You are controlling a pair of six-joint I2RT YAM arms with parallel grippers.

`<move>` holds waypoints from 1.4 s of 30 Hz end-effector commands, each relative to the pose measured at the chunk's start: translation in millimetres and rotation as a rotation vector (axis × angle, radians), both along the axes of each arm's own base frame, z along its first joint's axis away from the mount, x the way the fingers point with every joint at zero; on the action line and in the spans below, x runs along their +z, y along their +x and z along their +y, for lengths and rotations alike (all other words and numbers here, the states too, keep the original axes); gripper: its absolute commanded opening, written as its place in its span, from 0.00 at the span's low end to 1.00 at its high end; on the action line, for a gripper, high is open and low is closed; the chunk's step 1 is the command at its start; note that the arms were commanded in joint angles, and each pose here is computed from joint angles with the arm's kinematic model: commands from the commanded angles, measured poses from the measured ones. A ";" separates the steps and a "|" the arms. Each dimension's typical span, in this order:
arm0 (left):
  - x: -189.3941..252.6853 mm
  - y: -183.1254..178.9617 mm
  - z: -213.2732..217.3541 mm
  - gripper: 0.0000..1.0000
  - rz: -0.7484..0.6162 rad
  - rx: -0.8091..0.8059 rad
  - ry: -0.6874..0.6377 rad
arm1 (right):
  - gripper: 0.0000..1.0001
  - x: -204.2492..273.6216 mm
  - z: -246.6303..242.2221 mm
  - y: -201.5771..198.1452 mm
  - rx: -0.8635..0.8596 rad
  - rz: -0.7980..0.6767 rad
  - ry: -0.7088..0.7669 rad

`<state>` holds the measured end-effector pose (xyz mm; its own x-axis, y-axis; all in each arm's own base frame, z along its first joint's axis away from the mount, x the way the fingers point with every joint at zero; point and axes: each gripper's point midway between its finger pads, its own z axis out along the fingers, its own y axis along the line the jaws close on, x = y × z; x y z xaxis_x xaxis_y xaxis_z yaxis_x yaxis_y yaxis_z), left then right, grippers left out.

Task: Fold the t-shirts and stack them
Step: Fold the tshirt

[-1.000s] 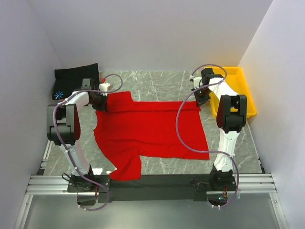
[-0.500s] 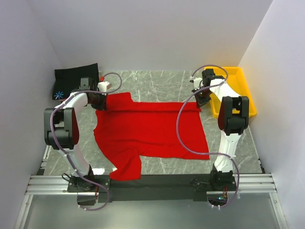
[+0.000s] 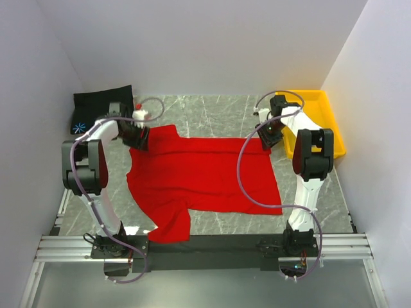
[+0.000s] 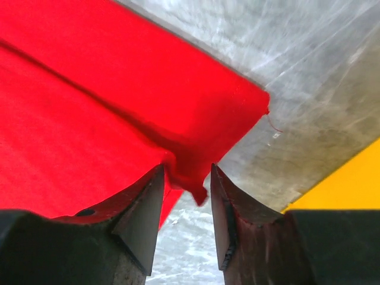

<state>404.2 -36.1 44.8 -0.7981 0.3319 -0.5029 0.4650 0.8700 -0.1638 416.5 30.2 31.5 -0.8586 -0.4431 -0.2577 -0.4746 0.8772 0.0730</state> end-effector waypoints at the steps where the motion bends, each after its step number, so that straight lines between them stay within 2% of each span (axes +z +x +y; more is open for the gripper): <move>1: 65.0 46.1 -7.0 0.61 -0.186 -0.027 -0.043 | 0.45 49.4 11.8 18.1 0.025 -0.097 0.062; 8: 77.0 115.3 -8.9 0.60 -0.259 0.031 -0.055 | 0.45 64.0 23.2 27.5 0.003 -0.109 0.122; 13: 55.5 142.6 -19.3 0.61 -0.250 0.041 -0.069 | 0.30 47.1 22.4 43.4 -0.036 -0.079 0.090; 15: 46.5 149.1 -38.2 0.62 -0.258 0.017 -0.069 | 0.27 44.8 23.6 50.7 -0.053 -0.087 0.089; 23: 2.9 146.8 -62.3 0.65 -0.222 0.001 -0.010 | 0.25 32.7 22.6 54.9 -0.074 -0.076 0.074; 32: -40.2 139.3 -66.3 0.64 -0.152 0.021 0.091 | 0.24 30.0 22.2 54.2 -0.081 -0.070 0.072; 34: -44.6 136.6 -65.9 0.60 -0.132 0.024 0.093 | 0.24 30.2 22.0 54.0 -0.082 -0.070 0.070; 37: -49.6 129.8 -66.9 0.37 -0.096 0.013 0.090 | 0.24 30.4 21.3 53.3 -0.085 -0.068 0.070; 39: -40.6 128.9 -69.6 0.20 -0.112 0.003 0.074 | 0.23 30.0 22.2 52.8 -0.081 -0.067 0.071; 41: -21.2 130.4 -71.0 0.10 -0.146 -0.003 0.060 | 0.23 31.6 23.6 52.4 -0.082 -0.065 0.079; 42: -12.8 131.8 -72.3 0.01 -0.164 -0.010 0.053 | 0.23 31.5 24.1 51.6 -0.082 -0.064 0.082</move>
<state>552.6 -108.5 27.9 -0.6786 0.3625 -0.6388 0.4823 0.8759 -0.0153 463.6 49.9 54.9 -0.8783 -0.3511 -0.3246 -0.4065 0.9057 0.1200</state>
